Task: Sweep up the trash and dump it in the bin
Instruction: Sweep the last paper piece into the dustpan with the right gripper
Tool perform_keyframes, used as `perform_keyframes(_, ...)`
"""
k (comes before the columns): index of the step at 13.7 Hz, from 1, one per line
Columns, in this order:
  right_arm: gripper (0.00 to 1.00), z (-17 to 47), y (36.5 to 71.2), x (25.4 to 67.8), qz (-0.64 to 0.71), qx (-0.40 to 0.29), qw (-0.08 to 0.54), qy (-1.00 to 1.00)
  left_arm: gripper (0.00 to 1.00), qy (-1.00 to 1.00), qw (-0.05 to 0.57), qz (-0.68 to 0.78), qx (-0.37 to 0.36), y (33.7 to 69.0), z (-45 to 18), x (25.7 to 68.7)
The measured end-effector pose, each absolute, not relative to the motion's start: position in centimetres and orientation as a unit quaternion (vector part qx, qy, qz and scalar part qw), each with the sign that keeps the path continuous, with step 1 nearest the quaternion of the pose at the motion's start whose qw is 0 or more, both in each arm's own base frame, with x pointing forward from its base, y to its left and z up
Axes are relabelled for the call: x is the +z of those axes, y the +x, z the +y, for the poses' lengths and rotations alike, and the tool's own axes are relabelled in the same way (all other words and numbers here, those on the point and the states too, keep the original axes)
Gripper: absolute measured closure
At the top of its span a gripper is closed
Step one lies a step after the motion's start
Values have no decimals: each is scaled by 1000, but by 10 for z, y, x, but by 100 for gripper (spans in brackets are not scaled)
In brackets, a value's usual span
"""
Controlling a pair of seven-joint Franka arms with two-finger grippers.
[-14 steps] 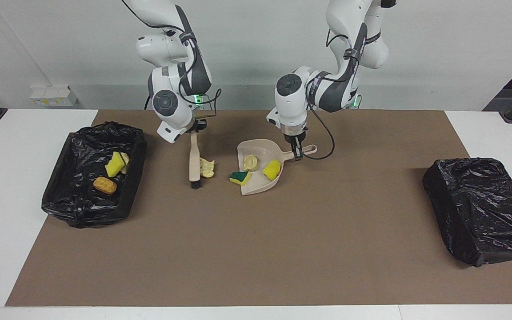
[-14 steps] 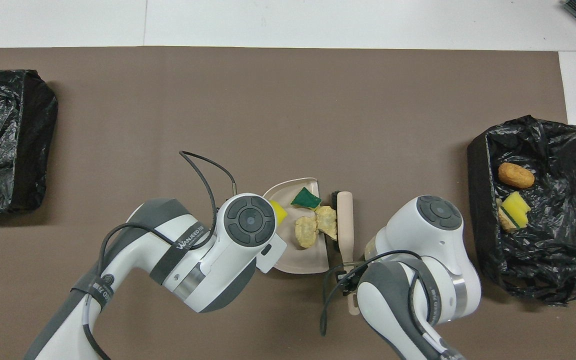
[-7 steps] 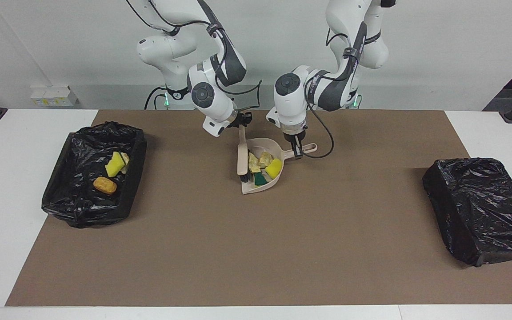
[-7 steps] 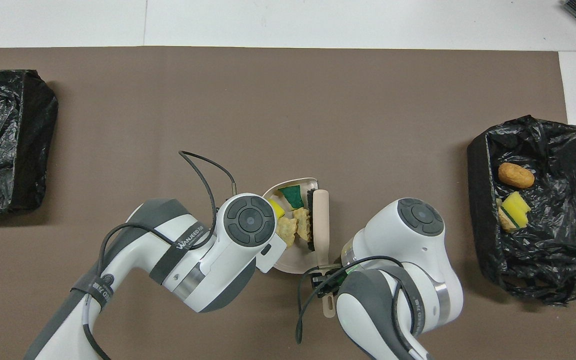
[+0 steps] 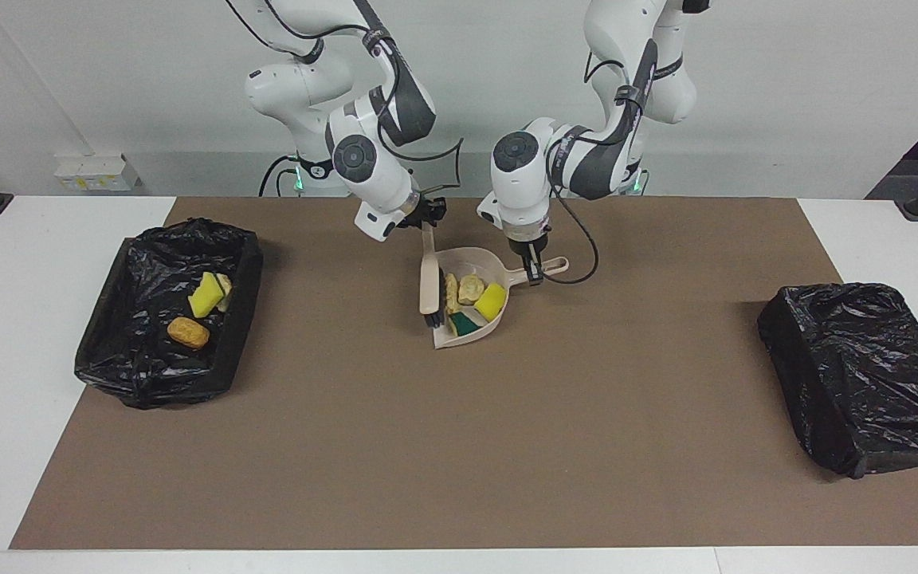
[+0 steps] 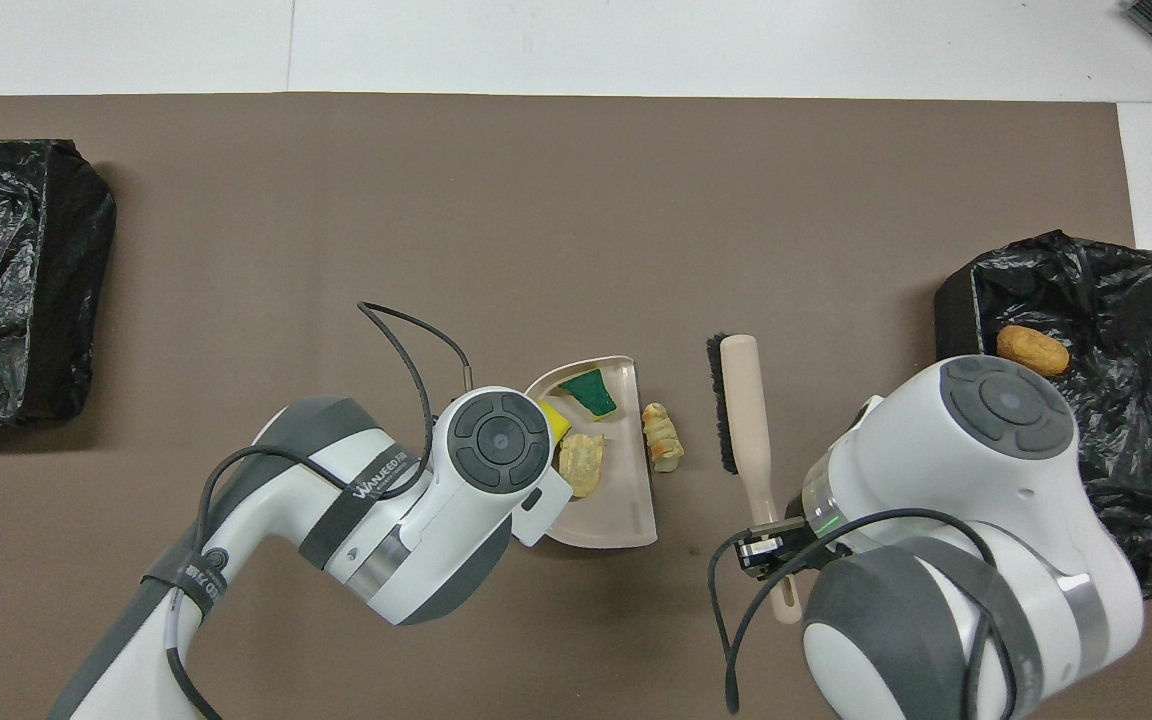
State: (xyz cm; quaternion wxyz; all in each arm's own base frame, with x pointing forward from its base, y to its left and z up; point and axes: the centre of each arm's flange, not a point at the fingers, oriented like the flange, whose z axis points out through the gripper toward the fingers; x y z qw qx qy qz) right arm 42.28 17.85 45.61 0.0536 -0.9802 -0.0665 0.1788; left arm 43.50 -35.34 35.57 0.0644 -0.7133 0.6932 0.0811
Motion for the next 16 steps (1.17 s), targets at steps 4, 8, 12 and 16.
perform_keyframes(4, 74, 153, 418, 405, -87, 204, -25, -975, 67, -714, 64, 692, 82, 436, -352, 356)
perform_keyframes(8, 74, 183, 418, 344, -95, 213, -16, -972, 67, -714, 65, 692, 82, 436, -352, 355)
perform_keyframes(12, 74, 232, 412, 315, -60, 219, 58, -972, 67, -714, 65, 692, 81, 436, -352, 355)
perform_keyframes(16, 74, 268, 398, 320, -39, 231, 109, -966, 67, -715, 65, 691, 81, 437, -351, 355)
